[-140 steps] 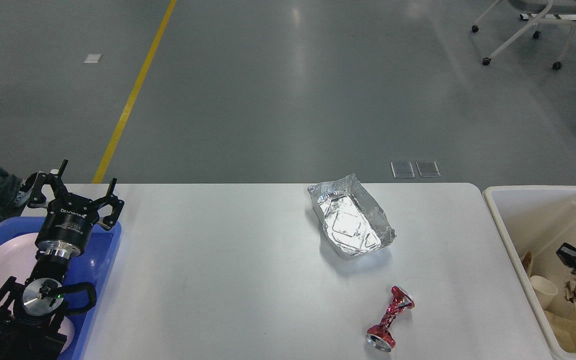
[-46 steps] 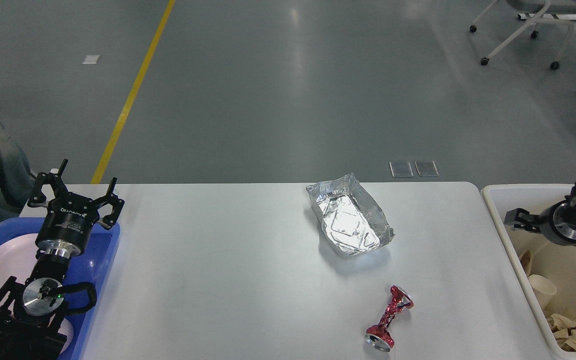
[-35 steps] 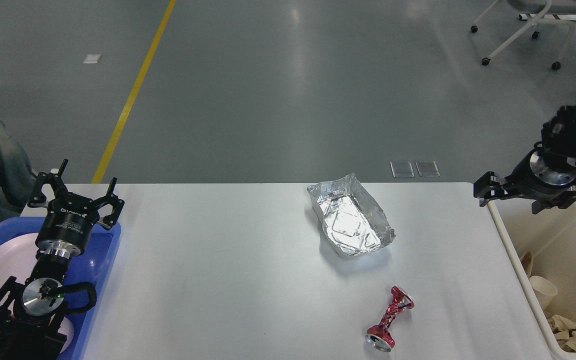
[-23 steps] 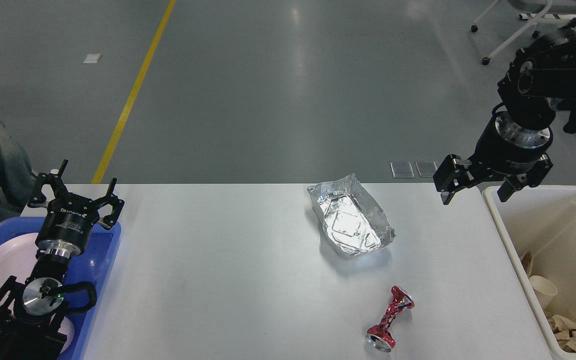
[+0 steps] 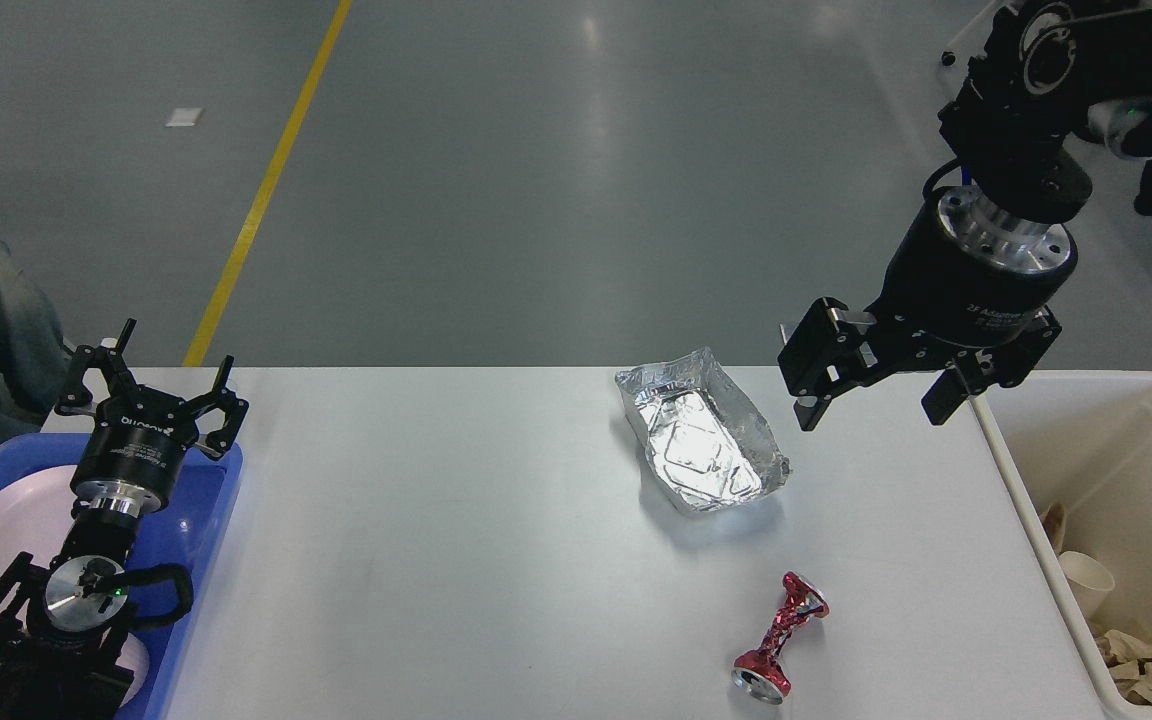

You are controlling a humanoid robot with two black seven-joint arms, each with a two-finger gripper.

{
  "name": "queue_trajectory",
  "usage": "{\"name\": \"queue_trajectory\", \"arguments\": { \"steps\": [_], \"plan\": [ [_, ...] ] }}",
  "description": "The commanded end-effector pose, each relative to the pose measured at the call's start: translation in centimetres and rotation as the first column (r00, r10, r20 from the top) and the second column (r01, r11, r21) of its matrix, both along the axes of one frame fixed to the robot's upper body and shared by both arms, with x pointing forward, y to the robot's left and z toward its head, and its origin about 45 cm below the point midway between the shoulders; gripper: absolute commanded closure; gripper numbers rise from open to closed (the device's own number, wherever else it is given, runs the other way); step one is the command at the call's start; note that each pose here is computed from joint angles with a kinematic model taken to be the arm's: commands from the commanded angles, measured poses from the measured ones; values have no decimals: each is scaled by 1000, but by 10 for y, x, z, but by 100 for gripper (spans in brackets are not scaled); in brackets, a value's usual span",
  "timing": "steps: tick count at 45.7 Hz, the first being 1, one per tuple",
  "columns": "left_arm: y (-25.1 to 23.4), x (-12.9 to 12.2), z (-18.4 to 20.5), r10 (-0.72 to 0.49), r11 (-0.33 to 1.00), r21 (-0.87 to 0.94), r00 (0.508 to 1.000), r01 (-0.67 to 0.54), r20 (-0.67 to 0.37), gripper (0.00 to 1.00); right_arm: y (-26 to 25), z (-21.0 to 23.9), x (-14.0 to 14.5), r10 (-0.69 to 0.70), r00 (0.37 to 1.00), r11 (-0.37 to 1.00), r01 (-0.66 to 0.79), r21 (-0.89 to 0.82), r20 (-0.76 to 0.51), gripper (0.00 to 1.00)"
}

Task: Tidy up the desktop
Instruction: 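Raise the right gripper out of the bin and move it over the foil bag, then lower the right gripper onto the foil bag edge and grasp it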

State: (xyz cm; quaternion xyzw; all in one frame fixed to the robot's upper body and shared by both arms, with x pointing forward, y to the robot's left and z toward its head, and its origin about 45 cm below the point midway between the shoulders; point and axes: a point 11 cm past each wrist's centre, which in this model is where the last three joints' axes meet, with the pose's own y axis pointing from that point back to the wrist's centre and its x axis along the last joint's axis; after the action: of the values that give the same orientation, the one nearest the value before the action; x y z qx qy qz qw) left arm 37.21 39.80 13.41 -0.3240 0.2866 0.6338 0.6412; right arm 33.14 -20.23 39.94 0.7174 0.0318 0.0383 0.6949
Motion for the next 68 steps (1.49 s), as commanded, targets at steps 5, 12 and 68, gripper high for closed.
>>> {"name": "queue_trajectory", "arguments": {
  "steps": [5, 12, 68],
  "plan": [
    [0, 0, 0, 0, 1000, 0, 1000, 0, 1, 4, -6, 3, 2, -15, 1000, 1000, 15, -16, 11, 0],
    [0, 0, 0, 0, 1000, 0, 1000, 0, 1, 4, -7, 4, 2, -19, 1000, 1000, 20, -17, 17, 0],
    [0, 0, 0, 0, 1000, 0, 1000, 0, 0, 4, -3, -256, 13, -748, 659, 654, 712, 256, 77, 10]
  ]
}}
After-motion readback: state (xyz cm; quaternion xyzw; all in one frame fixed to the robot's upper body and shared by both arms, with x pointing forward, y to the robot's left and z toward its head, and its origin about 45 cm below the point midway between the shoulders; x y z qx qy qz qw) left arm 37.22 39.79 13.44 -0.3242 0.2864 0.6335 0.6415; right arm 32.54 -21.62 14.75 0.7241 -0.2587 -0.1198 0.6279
